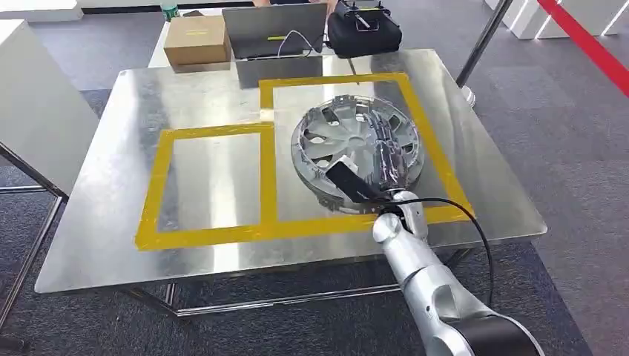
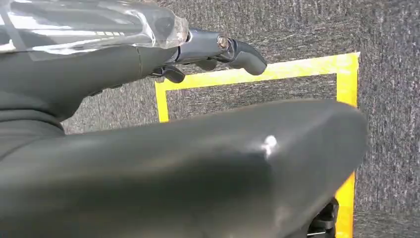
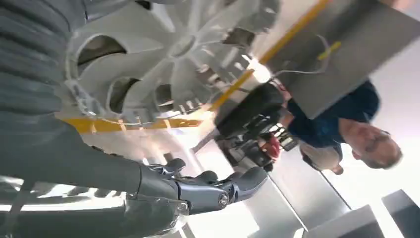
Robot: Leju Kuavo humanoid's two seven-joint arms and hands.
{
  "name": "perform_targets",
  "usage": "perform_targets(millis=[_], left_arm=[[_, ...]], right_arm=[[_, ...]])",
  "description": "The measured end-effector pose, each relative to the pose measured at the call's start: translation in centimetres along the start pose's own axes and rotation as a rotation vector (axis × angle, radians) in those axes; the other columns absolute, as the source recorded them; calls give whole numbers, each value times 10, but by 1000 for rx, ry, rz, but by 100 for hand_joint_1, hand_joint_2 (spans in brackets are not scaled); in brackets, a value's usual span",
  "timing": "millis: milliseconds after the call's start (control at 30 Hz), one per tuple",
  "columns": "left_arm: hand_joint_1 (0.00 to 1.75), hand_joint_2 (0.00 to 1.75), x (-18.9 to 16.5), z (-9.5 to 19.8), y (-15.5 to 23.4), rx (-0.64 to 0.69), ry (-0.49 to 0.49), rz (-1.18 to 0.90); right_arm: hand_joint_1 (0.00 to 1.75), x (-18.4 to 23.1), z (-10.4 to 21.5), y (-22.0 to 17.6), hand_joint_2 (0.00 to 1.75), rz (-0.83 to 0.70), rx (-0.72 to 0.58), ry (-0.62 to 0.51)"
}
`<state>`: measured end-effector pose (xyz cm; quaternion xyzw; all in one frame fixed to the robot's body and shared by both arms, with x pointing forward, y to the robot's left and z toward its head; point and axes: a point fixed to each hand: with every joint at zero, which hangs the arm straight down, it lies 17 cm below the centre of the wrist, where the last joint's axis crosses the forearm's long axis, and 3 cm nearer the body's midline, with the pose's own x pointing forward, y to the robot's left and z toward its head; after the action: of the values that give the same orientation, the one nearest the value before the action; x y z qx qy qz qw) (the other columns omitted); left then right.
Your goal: Take the parts from the cabinet and place them on the table.
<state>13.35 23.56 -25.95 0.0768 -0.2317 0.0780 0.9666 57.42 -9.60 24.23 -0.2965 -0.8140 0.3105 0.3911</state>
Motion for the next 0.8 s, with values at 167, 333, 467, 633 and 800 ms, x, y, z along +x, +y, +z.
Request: perform_targets(millis=[167,333,467,633,800], left_arm=[[0,0,-1,0,2,6,5,14],[0,0,-1,-1,4,12,8,26],[0,0,-3,-1,6,19,14,43],[0,0,-3,-1,9,27,17,55],[0,0,-3,-2,10,21,14,44]], right_arm=[[0,16,-2,-56,175,-181,-198,-12],[0,32,11,-107,175,-288,-345,-66],[0,29,35,-148,175,-585,-472,-74],[0,36,76,-180,0,-835,-517,-169],[0,45,113,-206,0,-1051,-522,-298]])
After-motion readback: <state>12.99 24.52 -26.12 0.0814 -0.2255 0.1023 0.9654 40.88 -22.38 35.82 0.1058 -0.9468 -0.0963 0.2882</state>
